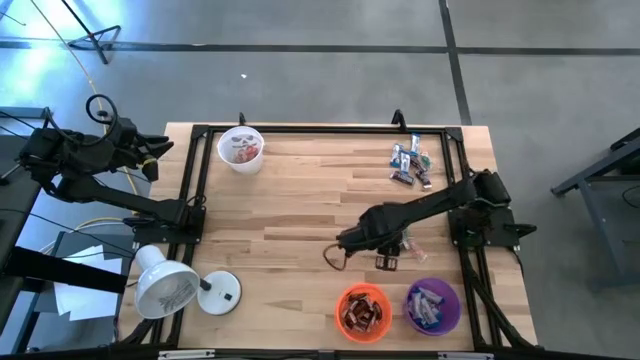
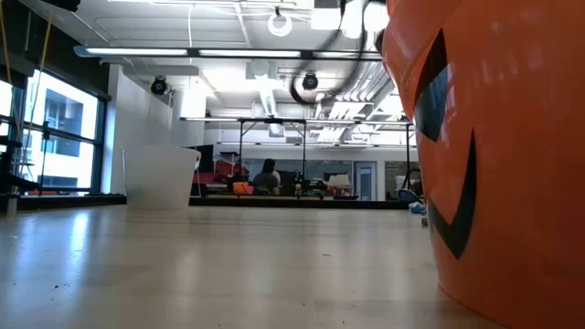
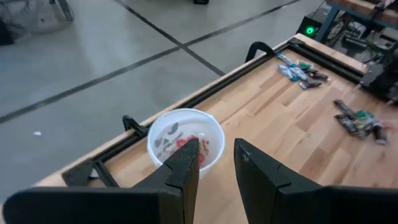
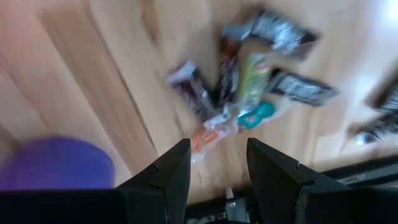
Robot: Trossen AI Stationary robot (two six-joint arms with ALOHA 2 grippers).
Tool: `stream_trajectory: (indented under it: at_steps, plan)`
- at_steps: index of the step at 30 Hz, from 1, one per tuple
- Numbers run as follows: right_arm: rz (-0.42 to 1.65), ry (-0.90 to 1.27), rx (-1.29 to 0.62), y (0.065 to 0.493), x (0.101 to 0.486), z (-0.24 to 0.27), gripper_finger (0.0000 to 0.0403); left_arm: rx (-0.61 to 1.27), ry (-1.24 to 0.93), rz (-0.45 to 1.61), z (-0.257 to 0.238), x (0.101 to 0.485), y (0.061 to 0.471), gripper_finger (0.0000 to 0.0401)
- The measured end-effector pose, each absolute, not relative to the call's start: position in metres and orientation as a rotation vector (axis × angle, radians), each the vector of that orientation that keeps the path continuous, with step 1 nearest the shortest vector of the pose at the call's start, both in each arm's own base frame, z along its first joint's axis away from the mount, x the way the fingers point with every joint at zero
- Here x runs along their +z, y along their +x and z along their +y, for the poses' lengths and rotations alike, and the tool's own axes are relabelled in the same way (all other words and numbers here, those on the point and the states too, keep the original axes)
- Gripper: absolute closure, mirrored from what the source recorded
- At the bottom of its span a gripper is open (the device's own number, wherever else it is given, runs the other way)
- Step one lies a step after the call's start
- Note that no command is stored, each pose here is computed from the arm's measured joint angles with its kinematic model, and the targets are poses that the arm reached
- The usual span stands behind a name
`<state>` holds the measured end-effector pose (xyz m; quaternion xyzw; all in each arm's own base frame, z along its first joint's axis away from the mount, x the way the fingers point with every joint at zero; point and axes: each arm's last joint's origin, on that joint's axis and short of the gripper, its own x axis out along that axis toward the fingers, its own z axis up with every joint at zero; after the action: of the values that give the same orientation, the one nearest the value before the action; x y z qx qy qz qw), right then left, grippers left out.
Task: Organize candy in baskets
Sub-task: Put the brown chocolate into the orange bucket
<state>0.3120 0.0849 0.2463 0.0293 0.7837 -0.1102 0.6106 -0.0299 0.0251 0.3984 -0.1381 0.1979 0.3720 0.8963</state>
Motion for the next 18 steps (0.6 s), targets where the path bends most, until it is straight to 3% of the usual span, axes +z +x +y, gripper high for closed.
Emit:
stream_trajectory:
  at_steps: [6, 18]
  plan:
    - [1.942, 0.011, -0.172, 0.294, 0.202, 0.081, 0.0254, 0.779, -0.365, 0.385, 0.025, 0.398, -0.030, 0.0313]
    - [1.850, -0.035, -0.036, 0.285, 0.149, 0.082, 0.0254, 0.852, -0.487, 0.299, 0.026, 0.399, -0.030, 0.0313]
